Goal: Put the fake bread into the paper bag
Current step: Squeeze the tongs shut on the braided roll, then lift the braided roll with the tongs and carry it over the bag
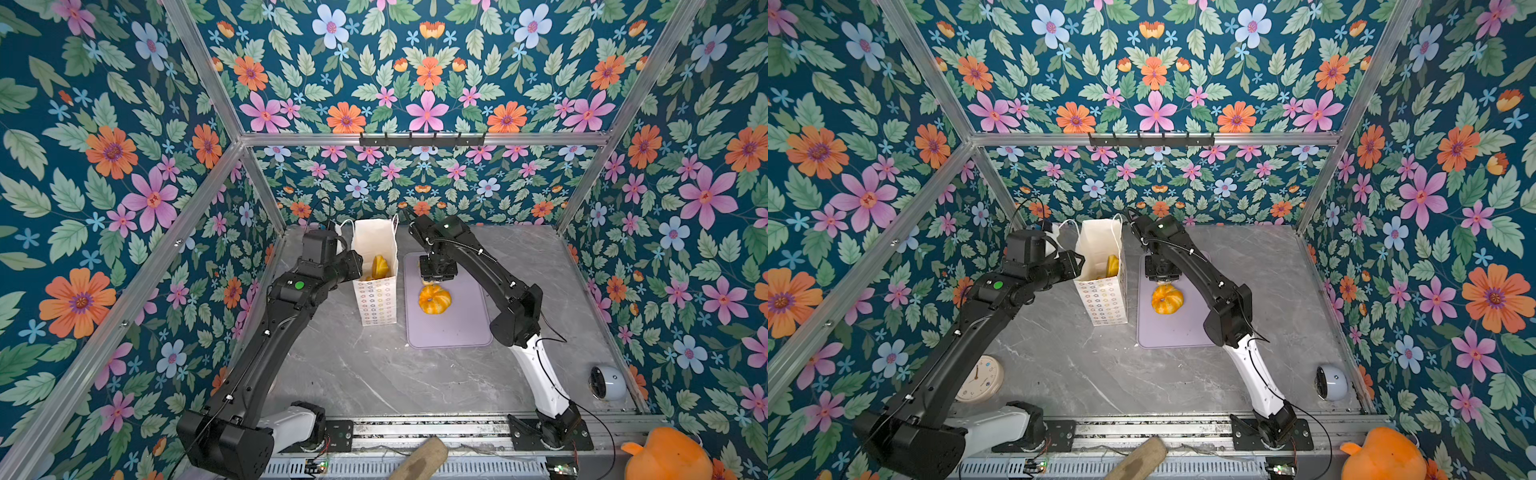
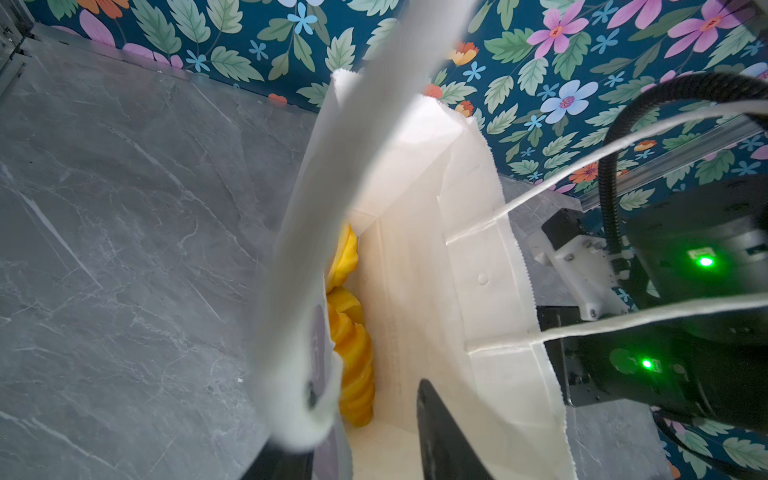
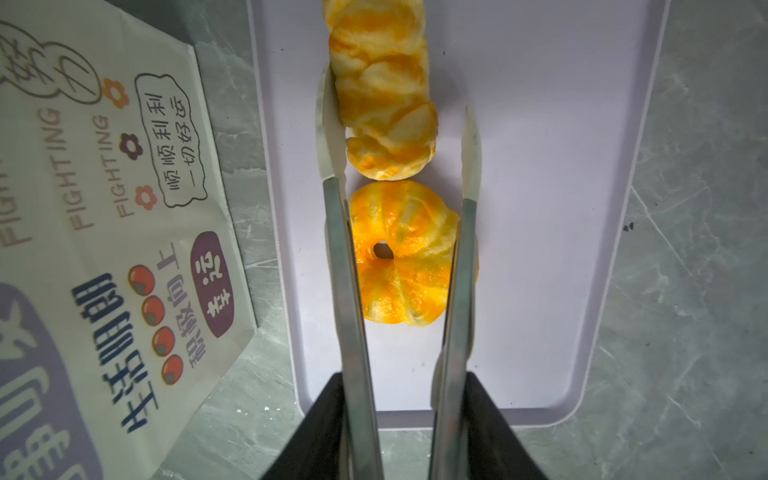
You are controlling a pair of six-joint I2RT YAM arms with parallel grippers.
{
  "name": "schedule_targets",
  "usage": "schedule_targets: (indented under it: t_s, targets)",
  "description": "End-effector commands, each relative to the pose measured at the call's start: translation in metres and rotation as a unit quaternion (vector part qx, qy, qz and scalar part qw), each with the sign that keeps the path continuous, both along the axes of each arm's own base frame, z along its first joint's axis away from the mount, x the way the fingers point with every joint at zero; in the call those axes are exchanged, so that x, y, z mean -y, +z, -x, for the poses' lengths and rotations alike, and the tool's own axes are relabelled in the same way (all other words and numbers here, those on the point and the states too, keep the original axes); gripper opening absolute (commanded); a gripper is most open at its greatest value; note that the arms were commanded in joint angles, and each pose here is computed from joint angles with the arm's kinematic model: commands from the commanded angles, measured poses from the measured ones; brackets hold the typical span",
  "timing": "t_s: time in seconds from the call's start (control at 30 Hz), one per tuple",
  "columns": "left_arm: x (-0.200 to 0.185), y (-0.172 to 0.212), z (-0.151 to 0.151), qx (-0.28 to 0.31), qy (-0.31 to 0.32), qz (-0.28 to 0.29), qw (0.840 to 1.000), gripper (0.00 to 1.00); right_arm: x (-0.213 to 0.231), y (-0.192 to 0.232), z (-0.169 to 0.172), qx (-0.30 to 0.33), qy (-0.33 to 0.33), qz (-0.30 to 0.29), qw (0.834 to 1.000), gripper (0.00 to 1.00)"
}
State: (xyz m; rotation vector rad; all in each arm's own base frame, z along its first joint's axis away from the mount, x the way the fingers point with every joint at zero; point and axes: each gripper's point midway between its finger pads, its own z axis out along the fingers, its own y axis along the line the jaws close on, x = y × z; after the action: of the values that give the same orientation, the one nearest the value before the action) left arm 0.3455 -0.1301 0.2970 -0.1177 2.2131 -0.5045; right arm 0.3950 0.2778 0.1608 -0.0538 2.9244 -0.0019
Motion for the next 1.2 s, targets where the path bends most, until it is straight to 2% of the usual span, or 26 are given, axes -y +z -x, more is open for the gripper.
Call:
schedule_targets:
  t_s: [0.0, 0.3, 0.47, 0.77, 1.0, 1.17]
  targets:
    - [-0.002, 0.002, -0.001, 0.007, 0.003, -0.002, 1.0, 0.41, -0.005, 0.0, 0.001, -0.004, 0.009, -0.01, 1.0, 0.43]
    - [-0.002, -0.002, -0.001, 0.003, 0.005, -0.003, 1.0, 0.41, -0.012, -0.005, -0.006, 0.001, 0.016, -0.018, 1.0, 0.43]
    - [-0.002, -0.002, -0.001, 0.002, 0.004, -0.002, 1.0, 0.41, -0.006, -0.011, -0.011, 0.005, 0.013, 0.001, 1.0, 0.41]
    - [-0.002, -0.004, -0.002, 0.0, 0.005, -0.002, 1.0, 0.41, -0.002, -0.004, -0.008, 0.008, 0.032, 0.009, 0.999, 0.24]
    - [-0.001, -0.003, -0.002, 0.002, 0.004, 0.0, 1.0, 0.41, 0.011, 0.035, 0.0, 0.038, 0.042, 0.013, 0.998, 0.23]
    - [-0.002, -0.002, -0.003, 0.002, 0.007, -0.001, 1.0, 0.41, 0.02, 0.083, 0.009, 0.08, 0.039, -0.014, 0.996, 0.23]
